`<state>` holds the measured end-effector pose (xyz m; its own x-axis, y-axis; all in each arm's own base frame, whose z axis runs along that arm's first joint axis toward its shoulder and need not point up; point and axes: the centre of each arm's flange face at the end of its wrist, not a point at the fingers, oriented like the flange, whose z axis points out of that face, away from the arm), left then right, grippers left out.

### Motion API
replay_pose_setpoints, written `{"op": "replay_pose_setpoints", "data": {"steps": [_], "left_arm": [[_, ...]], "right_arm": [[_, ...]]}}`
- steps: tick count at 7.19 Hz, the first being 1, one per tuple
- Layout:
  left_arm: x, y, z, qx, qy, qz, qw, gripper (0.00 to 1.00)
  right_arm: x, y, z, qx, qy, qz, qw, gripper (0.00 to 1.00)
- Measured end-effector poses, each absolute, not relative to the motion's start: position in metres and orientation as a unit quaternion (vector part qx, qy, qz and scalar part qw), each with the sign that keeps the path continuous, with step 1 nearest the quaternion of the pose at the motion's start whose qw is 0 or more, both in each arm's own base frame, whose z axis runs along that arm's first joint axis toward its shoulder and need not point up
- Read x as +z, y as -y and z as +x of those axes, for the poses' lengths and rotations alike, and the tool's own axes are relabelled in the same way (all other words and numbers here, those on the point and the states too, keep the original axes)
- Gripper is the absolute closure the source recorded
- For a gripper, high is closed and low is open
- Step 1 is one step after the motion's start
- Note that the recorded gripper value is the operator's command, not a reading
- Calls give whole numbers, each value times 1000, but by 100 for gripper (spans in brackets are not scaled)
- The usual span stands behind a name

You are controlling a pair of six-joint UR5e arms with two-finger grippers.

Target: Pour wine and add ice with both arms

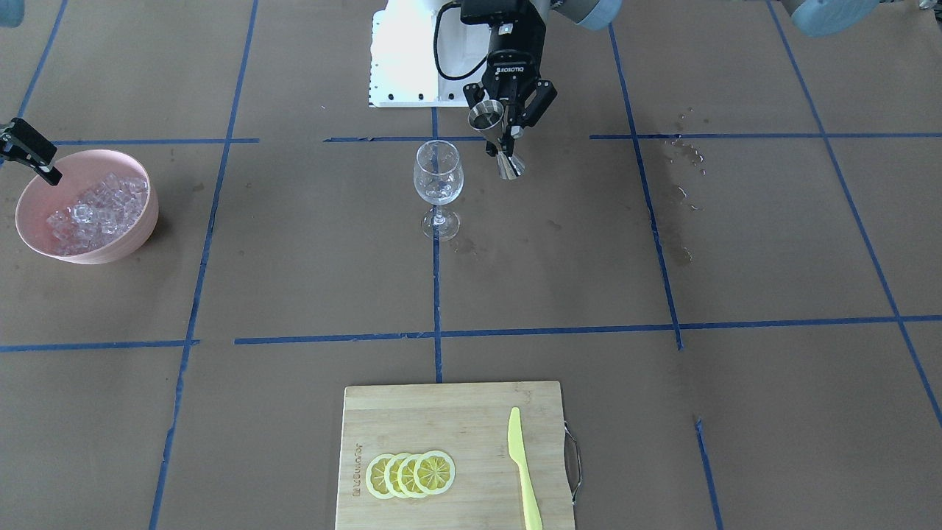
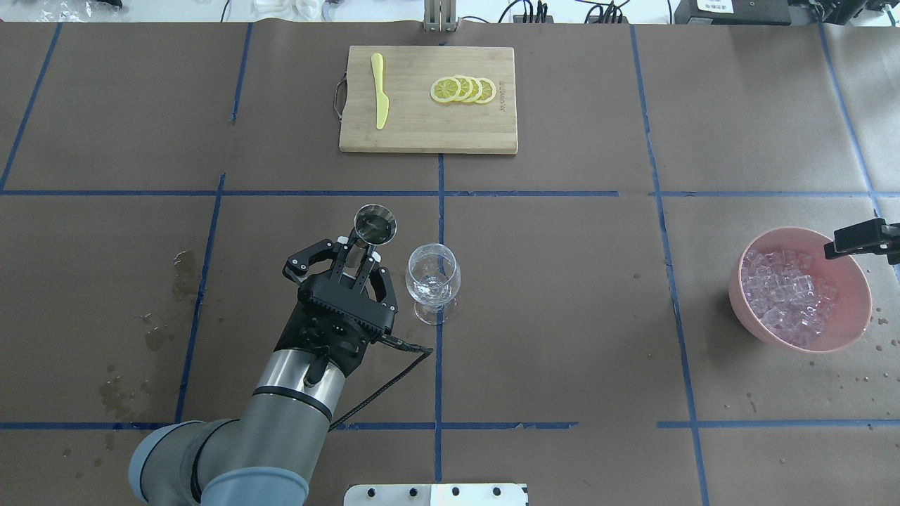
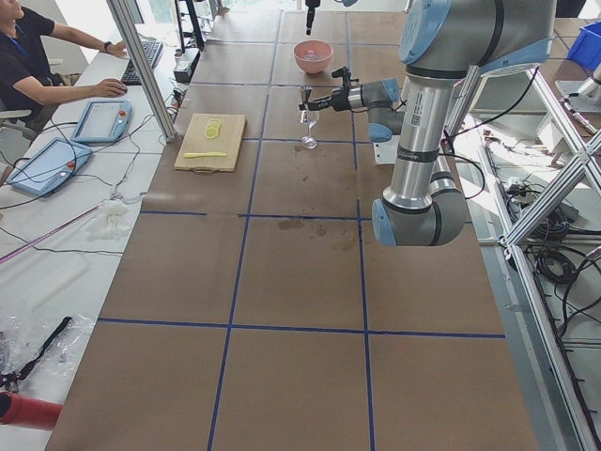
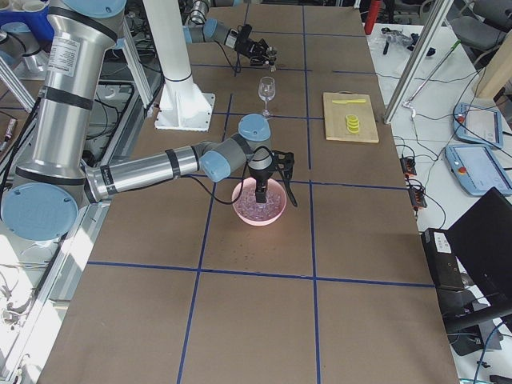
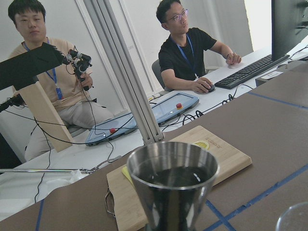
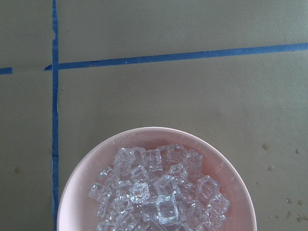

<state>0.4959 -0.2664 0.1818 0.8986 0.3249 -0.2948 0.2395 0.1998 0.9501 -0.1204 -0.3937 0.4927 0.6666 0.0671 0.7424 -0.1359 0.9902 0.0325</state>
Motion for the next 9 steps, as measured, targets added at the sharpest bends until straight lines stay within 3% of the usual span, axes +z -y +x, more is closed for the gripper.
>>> {"op": "replay_pose_setpoints", "data": {"steps": [9], "left_arm": [[177, 257, 515, 250, 59, 677, 690, 100]], "right_arm": [[494, 395, -123, 55, 405, 40, 912, 0]]}}
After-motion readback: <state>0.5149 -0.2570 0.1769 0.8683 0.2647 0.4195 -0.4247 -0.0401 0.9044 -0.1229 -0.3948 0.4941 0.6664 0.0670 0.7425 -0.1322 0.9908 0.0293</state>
